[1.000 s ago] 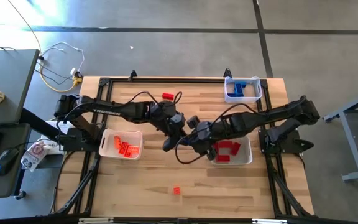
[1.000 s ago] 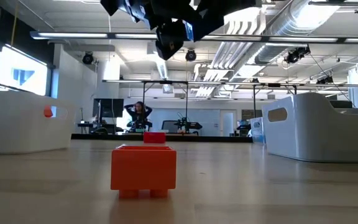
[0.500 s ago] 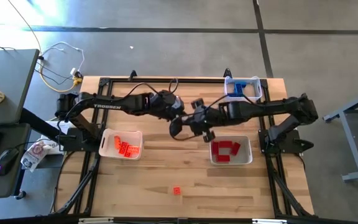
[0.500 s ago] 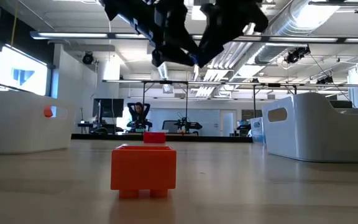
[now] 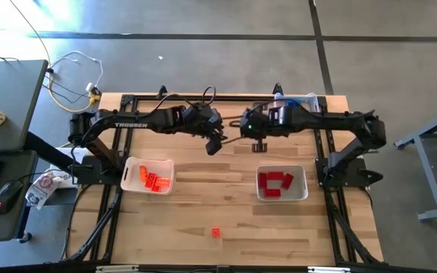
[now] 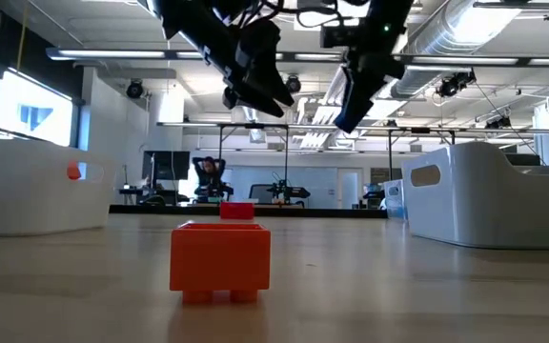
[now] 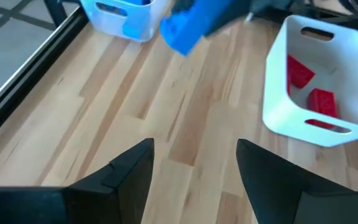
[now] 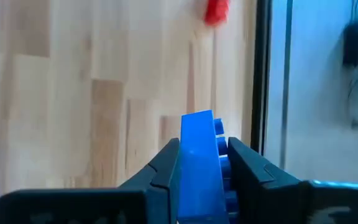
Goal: Sort & place blocks by color
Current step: Put the blue game piece into the transparent bin
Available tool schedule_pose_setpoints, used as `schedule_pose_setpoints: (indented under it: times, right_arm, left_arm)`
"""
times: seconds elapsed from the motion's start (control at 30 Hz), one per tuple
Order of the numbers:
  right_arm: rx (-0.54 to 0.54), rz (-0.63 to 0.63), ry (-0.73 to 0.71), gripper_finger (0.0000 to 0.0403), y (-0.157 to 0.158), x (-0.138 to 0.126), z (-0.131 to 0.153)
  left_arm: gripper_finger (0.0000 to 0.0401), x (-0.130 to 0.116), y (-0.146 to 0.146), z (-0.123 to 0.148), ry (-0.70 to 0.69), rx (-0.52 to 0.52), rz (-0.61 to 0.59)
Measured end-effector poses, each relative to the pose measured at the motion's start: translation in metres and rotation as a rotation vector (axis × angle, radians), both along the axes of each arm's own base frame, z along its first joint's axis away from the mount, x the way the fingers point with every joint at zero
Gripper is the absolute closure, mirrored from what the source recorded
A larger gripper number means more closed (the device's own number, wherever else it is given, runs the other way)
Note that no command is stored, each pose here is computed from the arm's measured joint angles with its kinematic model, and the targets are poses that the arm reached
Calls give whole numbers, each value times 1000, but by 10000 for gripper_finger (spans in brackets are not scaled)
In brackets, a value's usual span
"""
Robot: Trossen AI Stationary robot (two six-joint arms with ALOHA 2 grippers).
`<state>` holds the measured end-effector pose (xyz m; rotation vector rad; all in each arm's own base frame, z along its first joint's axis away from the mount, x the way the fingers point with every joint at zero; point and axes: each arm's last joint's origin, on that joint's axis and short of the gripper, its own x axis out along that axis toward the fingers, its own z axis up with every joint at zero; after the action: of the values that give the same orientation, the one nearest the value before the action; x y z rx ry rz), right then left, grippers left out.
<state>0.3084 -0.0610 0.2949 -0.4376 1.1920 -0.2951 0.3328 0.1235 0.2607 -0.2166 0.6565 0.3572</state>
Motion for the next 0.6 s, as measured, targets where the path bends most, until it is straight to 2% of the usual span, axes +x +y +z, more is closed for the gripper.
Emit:
schedule_pose_setpoints:
  times: [0.23,0.6]
  right_arm:
    - [-12,-272,12,314,-37,-16,-2]
    - [28,-653,-35,320,-108,-54,-3]
  left_arm:
    - [189,-4,3,-4,47,-12,18]
    - [189,-5,2,-4,59,-14,17]
